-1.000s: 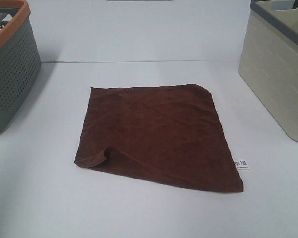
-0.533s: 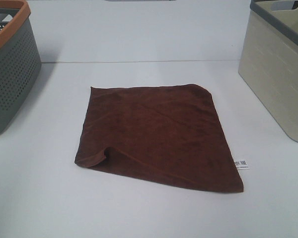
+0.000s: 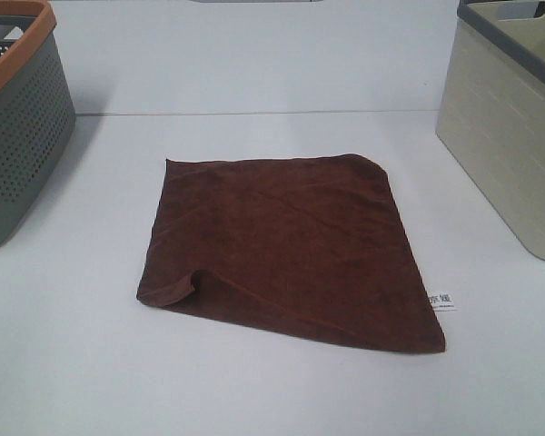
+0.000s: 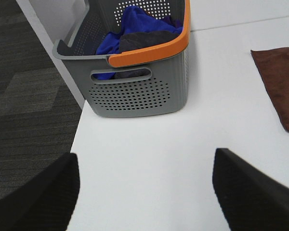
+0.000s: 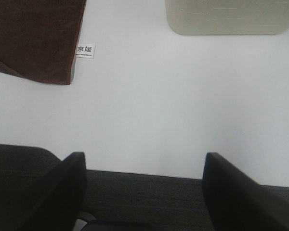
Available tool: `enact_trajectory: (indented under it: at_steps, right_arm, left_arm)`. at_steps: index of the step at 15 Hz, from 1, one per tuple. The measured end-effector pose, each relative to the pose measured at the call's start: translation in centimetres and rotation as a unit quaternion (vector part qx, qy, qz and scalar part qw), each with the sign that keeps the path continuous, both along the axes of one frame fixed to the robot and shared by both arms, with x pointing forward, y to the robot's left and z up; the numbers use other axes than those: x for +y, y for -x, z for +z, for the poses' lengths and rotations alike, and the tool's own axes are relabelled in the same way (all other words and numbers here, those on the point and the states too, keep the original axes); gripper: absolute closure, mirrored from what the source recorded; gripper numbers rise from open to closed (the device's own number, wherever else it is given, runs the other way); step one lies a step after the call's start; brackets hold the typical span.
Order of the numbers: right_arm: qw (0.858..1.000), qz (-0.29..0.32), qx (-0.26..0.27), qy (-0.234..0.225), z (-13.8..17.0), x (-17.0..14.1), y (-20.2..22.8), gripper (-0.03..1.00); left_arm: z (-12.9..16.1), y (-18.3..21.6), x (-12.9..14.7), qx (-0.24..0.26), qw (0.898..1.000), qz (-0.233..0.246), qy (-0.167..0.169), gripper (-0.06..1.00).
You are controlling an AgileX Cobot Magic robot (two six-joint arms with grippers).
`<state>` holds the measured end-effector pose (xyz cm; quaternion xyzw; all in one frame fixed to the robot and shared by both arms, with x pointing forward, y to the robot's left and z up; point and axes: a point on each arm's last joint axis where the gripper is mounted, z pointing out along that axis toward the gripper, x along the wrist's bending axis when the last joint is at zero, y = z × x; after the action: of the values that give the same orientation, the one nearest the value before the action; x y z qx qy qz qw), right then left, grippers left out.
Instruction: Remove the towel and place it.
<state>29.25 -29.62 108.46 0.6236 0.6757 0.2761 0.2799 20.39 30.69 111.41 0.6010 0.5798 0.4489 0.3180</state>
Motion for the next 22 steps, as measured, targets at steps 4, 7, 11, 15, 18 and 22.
enact_trajectory:
  at_steps: [4, 7, 11, 15, 18, 22]
  right_arm:
    - [0.999, 0.013, -0.046, 0.012, 0.5, 0.1, 1.2, 0.37]
    - [0.993, 0.016, -0.113, 0.018, 0.8, 0.1, 3.6, 0.38]
    - [0.980, 0.016, -0.197, 0.022, 0.4, 0.2, 7.6, 0.38]
    - [0.983, 0.016, -0.180, 0.021, -0.9, 0.2, 7.2, 0.38]
    - [0.988, 0.010, -0.155, 0.011, -2.3, 0.2, 6.5, 0.38]
    - [0.989, -0.001, -0.146, 0.003, -3.1, 0.1, 6.0, 0.38]
  left_arm:
    - [-1.0, 0.9, -0.1, -0.004, 1.000, 0.001, 0.009, 0.21]
    - [-1.0, 0.9, -0.1, -0.004, 1.000, 0.000, 0.010, 0.21]
    - [-1.3, 1.2, -0.2, -0.011, 1.000, -0.002, 0.017, 0.21]
    - [-2.2, 0.5, -0.8, 0.009, 0.999, -0.032, 0.033, 0.21]
    - [-4.4, -0.8, -0.9, 0.052, 0.997, -0.045, 0.027, 0.21]
    - [-5.7, -2.0, -1.2, 0.051, 0.996, -0.063, 0.035, 0.21]
